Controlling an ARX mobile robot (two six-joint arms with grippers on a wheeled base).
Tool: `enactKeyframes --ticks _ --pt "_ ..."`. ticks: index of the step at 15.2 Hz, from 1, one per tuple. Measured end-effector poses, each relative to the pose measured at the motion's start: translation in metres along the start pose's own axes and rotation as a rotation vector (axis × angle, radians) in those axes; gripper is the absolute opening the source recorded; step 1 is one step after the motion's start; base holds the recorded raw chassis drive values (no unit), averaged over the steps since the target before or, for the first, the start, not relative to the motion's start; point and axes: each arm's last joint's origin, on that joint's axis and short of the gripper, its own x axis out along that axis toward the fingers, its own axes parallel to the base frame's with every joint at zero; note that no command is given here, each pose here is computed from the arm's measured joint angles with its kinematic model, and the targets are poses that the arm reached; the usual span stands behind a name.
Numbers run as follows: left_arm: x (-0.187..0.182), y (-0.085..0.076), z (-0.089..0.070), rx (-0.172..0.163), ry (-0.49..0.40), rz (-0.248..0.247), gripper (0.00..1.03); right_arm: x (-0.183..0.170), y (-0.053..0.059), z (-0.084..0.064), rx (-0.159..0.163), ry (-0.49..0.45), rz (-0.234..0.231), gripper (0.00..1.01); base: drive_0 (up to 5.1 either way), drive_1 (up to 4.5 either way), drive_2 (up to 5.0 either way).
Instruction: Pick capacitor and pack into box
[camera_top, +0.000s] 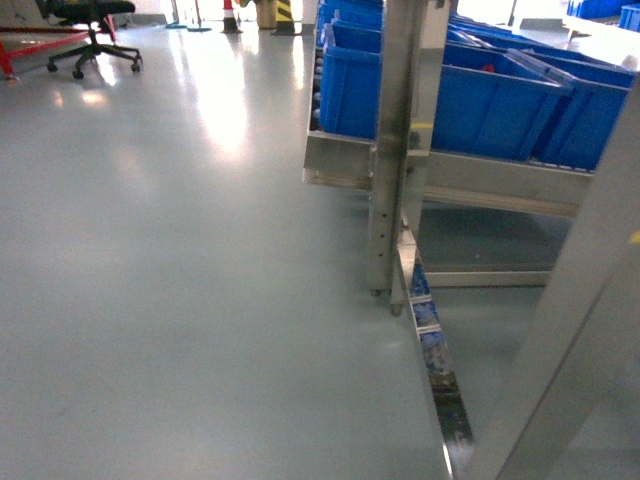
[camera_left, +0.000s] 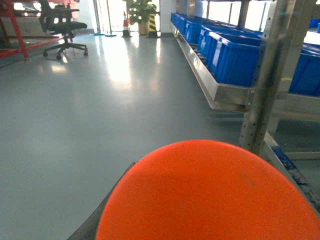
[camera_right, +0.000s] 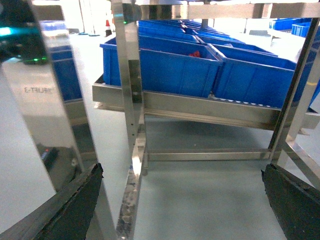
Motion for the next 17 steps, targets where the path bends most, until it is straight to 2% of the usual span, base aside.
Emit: enactKeyframes --ticks 17 --pt "0.0 0.0 0.0001 0.0 -0.002 0.001 0.43 0.0 0.0 0.0001 0.0 -0.001 0.0 0.98 -4.9 2.52 2.4"
